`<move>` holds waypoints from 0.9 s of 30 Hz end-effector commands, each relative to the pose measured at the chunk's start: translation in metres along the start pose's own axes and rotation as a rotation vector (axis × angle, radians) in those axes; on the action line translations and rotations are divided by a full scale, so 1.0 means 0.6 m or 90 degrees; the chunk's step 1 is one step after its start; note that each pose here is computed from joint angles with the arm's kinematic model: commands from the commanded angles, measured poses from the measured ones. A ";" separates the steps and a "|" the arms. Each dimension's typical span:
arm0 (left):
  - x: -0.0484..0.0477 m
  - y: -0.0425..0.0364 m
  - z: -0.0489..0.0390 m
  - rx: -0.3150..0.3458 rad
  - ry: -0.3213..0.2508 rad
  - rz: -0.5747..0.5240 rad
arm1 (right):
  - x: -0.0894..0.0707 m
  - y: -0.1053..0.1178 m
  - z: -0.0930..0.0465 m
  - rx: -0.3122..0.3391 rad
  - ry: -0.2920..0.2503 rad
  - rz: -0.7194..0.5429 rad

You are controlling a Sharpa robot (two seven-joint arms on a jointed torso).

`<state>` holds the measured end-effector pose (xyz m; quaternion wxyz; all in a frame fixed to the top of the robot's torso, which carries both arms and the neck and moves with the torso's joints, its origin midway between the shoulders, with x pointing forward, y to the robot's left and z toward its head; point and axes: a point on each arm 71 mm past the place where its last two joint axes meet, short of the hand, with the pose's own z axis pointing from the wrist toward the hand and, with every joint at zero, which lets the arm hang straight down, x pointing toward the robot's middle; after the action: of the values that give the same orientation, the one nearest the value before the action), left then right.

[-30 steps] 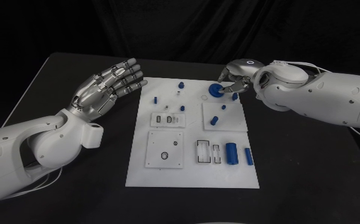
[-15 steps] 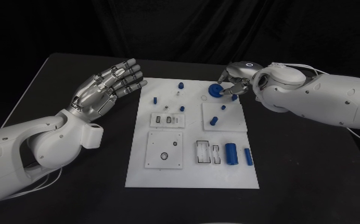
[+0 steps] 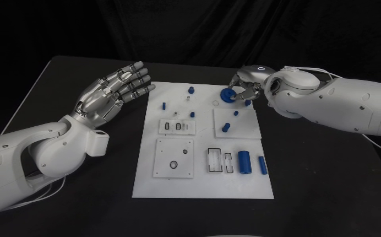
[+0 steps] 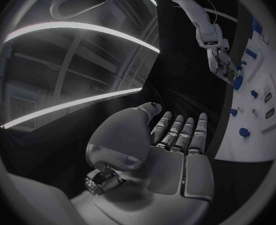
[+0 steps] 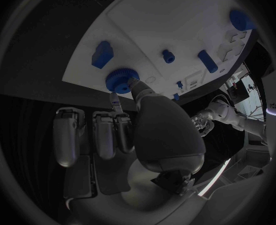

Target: Assemble the parts on the task board

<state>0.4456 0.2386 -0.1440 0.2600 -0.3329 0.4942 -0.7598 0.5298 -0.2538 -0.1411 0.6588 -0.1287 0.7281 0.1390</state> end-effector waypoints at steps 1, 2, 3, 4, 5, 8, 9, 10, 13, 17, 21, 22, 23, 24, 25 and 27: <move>0.002 -0.012 0.001 0.072 0.009 -0.010 | 0.004 0.000 0.001 0.002 0.006 -0.001; 0.002 -0.012 0.001 0.071 0.009 -0.010 | 0.006 0.000 0.002 0.002 0.007 -0.001; 0.002 -0.012 0.001 0.071 0.009 -0.010 | 0.007 0.001 0.003 0.002 0.009 -0.002; 0.002 -0.012 0.001 0.071 0.009 -0.011 | 0.008 0.002 0.004 0.001 0.011 -0.002; 0.002 -0.011 0.001 0.071 0.009 -0.011 | 0.010 0.002 0.005 0.001 0.013 -0.002; 0.002 -0.011 0.002 0.071 0.010 -0.011 | 0.016 0.004 0.007 -0.001 0.019 -0.002; 0.002 -0.011 0.002 0.070 0.010 -0.012 | 0.018 0.004 0.007 -0.002 0.021 -0.001; 0.002 -0.011 0.002 0.070 0.010 -0.012 | 0.021 0.005 0.008 -0.003 0.022 -0.001; 0.001 -0.011 0.001 0.070 0.010 -0.011 | 0.026 0.006 0.010 -0.009 0.020 0.000; -0.001 -0.011 0.000 0.069 0.008 -0.011 | 0.029 0.008 0.011 -0.017 0.008 0.003; -0.003 -0.011 -0.001 0.069 0.007 -0.010 | 0.026 0.011 0.011 -0.032 -0.019 0.007; -0.003 -0.011 -0.001 0.069 0.006 -0.009 | 0.026 0.012 0.010 -0.035 -0.024 0.008; -0.003 -0.012 -0.001 0.069 0.006 -0.009 | 0.024 0.015 0.009 -0.042 -0.035 0.010; -0.004 -0.012 -0.002 0.069 0.006 -0.009 | 0.023 0.016 0.009 -0.045 -0.040 0.011; -0.004 -0.012 -0.002 0.069 0.005 -0.009 | 0.021 0.020 0.007 -0.050 -0.048 0.014; -0.004 -0.012 -0.002 0.068 0.005 -0.009 | 0.017 0.026 0.005 -0.059 -0.059 0.017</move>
<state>0.4473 0.2417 -0.1452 0.2603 -0.3338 0.4941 -0.7594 0.5290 -0.2406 -0.1502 0.6738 -0.1369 0.7050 0.1735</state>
